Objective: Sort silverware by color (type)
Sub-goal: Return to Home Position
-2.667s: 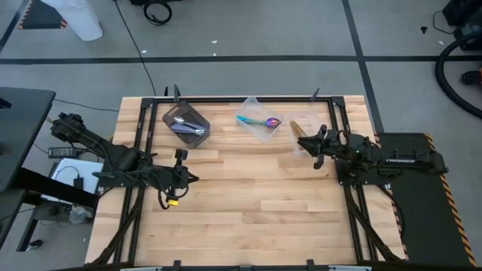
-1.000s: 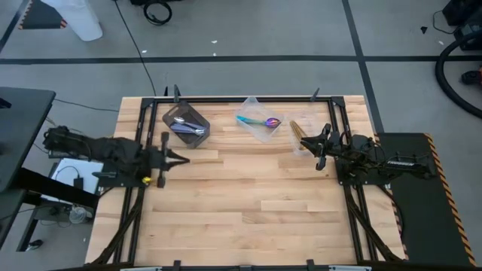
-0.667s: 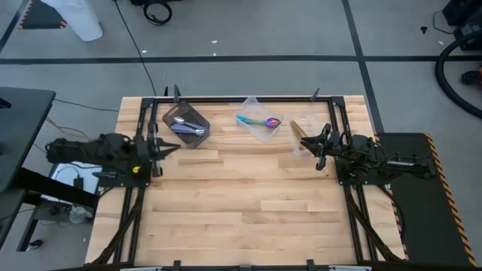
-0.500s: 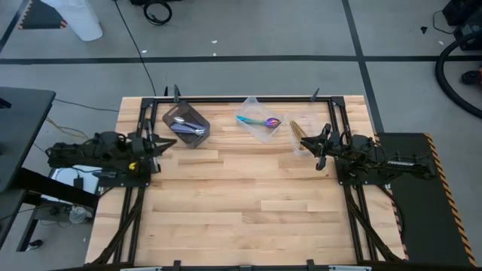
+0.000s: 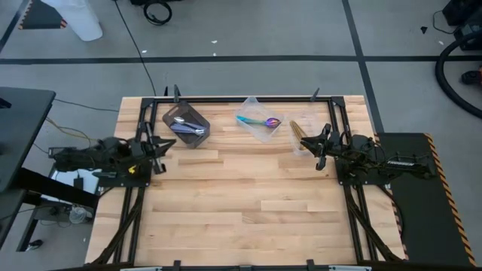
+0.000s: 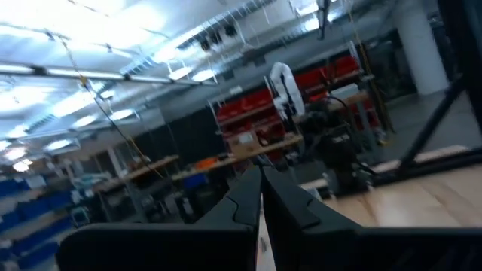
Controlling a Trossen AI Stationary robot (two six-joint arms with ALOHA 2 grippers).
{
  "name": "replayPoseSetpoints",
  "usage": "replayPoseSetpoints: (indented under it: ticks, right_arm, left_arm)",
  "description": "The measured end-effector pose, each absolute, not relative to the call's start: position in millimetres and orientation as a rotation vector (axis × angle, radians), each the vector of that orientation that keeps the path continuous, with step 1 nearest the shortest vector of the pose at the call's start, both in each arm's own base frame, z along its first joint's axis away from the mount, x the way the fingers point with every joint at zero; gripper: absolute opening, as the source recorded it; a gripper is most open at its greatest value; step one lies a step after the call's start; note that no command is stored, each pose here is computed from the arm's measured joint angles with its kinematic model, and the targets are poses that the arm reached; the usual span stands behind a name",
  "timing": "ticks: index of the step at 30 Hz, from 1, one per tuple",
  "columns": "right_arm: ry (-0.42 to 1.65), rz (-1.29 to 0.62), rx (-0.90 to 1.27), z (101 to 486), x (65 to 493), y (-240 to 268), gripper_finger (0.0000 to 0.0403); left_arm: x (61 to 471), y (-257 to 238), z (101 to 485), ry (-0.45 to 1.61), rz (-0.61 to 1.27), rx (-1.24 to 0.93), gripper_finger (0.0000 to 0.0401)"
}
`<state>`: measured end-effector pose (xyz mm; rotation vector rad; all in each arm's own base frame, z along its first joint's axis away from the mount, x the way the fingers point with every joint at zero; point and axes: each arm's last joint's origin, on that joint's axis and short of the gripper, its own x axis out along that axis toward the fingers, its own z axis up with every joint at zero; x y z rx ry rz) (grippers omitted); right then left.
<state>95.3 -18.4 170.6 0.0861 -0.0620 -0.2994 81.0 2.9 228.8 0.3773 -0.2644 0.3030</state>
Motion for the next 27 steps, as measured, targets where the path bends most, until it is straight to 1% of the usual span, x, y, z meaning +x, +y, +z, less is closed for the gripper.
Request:
replayPoseSetpoints:
  ticks: [4,8,16,20,27]
  right_arm:
    - [-0.062,-0.301,0.086,171,95,-18,0.0079]
    - [-0.063,-0.301,0.086,171,95,-18,0.0079]
    - [-0.063,-0.303,0.086,171,95,-18,0.0079]
    - [-0.063,-0.304,0.086,171,95,-18,0.0079]
    - [-0.063,-0.304,0.086,171,95,-18,0.0079]
  left_arm:
    - [85,5,216,-0.287,0.365,0.398,0.0023]
    - [86,6,212,-0.282,0.407,0.416,0.0023]
    - [88,6,208,-0.246,0.379,0.422,0.0023]
    - [91,5,196,-0.243,0.355,0.476,0.0023]
    - [92,6,194,-0.206,0.36,0.511,0.0023]
